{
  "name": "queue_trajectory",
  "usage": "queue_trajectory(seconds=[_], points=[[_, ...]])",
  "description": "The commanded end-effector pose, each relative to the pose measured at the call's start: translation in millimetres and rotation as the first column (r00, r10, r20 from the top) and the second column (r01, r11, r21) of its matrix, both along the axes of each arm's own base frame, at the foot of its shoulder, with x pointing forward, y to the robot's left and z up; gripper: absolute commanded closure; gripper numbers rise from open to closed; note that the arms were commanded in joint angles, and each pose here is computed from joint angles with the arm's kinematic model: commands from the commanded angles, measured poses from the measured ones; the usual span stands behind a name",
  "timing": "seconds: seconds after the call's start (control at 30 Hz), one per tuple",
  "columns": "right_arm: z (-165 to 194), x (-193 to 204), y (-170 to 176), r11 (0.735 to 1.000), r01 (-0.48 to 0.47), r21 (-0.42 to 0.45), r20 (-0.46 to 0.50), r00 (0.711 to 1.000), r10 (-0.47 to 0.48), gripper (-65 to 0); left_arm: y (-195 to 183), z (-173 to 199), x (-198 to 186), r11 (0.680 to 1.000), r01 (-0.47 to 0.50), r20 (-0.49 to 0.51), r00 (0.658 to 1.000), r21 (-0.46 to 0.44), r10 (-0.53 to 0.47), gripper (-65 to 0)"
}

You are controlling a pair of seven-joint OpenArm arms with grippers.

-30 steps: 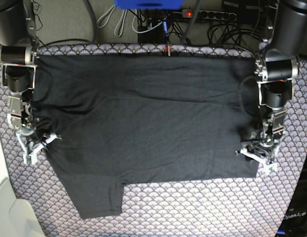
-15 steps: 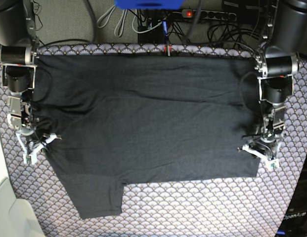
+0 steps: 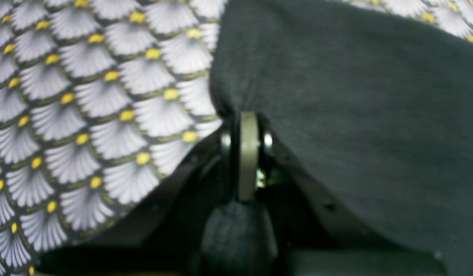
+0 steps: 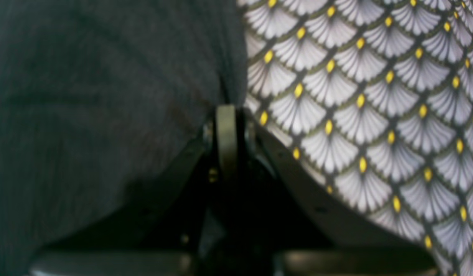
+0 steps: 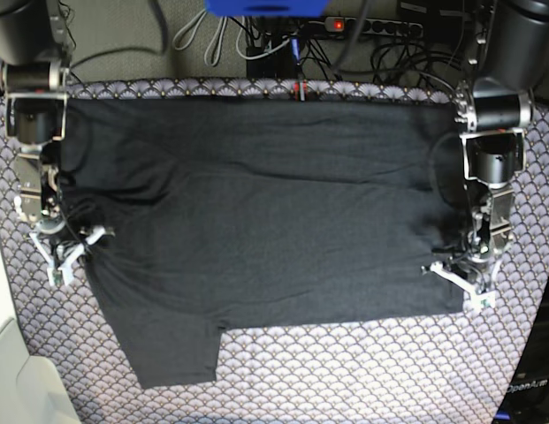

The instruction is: Fold the T-shirt properly

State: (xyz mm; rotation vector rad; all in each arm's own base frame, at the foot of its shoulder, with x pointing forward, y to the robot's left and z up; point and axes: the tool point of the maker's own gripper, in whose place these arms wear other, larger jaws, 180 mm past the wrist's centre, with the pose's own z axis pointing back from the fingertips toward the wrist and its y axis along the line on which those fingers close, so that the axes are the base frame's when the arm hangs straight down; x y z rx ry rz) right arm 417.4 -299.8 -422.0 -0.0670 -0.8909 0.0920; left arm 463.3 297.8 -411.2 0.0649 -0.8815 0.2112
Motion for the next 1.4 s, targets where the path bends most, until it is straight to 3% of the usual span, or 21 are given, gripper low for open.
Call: queue_trajectory(seconds=[0.0, 0.13, 0.23, 0.5, 0.83, 1.03, 1.37], points=[[26, 13, -11, 0.999, 0.004, -0.033, 0.057, 0.998, -0.002, 0.0, 6, 27, 14, 1.000, 0.003, 0.071, 0.997, 0.018, -0.004, -0.4], [40, 6, -3, 0.997, -0.033, -0.064, 0.083, 0.996, 0.038, 0.0, -3, 36, 6, 0.998, 0.038, 0.072, 0.997, 0.040, -0.041, -0.4], [53, -3, -15, 0.998, 0.002, -0.070, 0.115, 0.993, 0.006, 0.0, -8, 38, -4, 0.996, 0.062, 0.067, 0.996, 0.057, -0.066, -0.4], [69, -30, -25, 0.995, 0.026, -0.099, 0.150, 0.989, -0.011, 0.0, 18, 58, -38, 0.999, -0.017, 0.076, 0.997, 0.044, 0.014, -0.4], [83, -74, -23, 0.988, 0.007, -0.157, 0.176, 0.984, 0.021, 0.0, 21, 84, -70, 0.996, -0.015, 0.077, 0.997, 0.084, 0.008, -0.4], [87, -90, -26, 0.986, -0.059, -0.153, 0.164, 0.983, 0.084, 0.0, 27, 95, -87, 0.994, -0.032, 0.071, 0.997, 0.101, 0.025, -0.4], [64, -132, -30, 0.984, -0.122, -0.131, 0.065, 0.989, 0.132, 0.0, 30, 92, -119, 0.991, -0.032, 0.035, 0.999, 0.134, 0.027, -0.4]])
